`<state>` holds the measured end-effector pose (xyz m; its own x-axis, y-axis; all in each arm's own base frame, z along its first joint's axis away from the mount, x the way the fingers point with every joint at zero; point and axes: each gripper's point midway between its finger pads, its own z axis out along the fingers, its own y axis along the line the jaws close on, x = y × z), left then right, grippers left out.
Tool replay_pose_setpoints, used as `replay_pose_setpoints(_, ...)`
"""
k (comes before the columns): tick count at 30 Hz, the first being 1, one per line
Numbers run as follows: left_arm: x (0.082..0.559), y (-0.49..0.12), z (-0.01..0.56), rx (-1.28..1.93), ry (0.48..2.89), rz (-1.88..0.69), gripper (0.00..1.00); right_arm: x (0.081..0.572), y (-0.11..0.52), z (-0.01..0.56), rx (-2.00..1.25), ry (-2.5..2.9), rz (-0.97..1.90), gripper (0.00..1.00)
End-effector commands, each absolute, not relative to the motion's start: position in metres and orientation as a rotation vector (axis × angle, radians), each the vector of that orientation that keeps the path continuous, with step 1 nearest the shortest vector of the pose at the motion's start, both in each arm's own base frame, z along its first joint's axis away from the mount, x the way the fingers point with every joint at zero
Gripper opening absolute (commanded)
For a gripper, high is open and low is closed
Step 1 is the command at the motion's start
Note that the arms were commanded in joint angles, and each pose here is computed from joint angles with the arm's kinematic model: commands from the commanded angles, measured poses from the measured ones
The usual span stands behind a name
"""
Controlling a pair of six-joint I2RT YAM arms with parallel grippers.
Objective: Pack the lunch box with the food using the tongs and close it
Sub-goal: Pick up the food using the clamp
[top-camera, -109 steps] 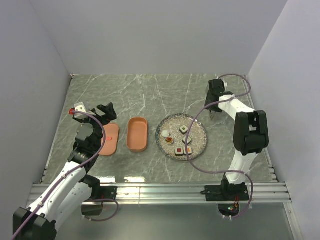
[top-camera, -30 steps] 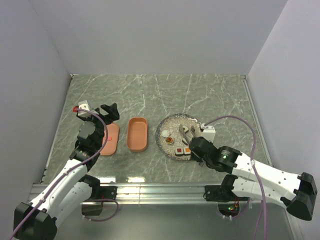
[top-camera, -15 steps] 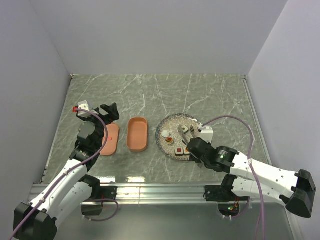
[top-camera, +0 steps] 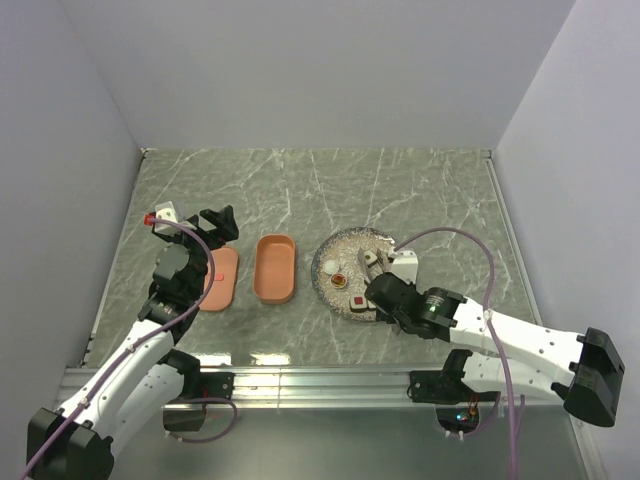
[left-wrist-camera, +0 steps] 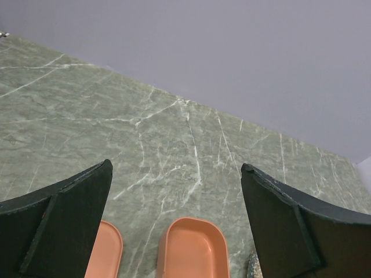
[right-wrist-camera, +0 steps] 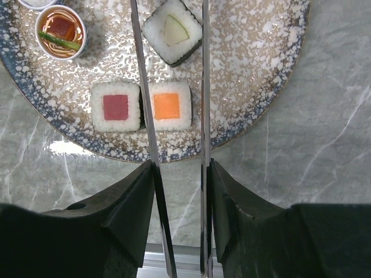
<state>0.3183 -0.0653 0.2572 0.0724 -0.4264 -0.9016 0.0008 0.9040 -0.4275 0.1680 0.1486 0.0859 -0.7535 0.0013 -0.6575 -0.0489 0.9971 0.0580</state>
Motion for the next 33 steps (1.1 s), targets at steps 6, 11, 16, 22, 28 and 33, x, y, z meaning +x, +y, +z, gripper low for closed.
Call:
replay_pose_setpoints(6, 0.316, -0.064, 0.27, -0.361, 1.422, -0.359, 0.99, 0.19, 0.163, 0.118, -0.02, 2.314, 0.118, 0.38)
replay_pose_setpoints(11, 0.316, -0.064, 0.269, -0.362, 1.425, -0.356, 0.99, 0.197, 0.167, 0.133, -0.028, 2.28, 0.113, 0.33)
replay_pose_setpoints(16, 0.316, -0.064, 0.27, -0.364, 1.422, -0.355, 1.0, 0.203, 0.171, 0.145, -0.048, 2.255, 0.109, 0.32)
replay_pose_setpoints(22, 0.316, -0.064, 0.27, -0.366, 1.425, -0.354, 0.99, 0.206, 0.176, 0.156, -0.073, 2.234, 0.133, 0.31)
replay_pose_setpoints(28, 0.317, -0.064, 0.269, -0.365, 1.428, -0.353, 0.99, 0.205, 0.173, 0.156, -0.072, 2.231, 0.134, 0.33)
replay_pose_setpoints(33, 0.317, -0.065, 0.268, -0.364, 1.431, -0.353, 1.0, 0.204, 0.178, 0.146, -0.082, 2.249, 0.138, 0.37)
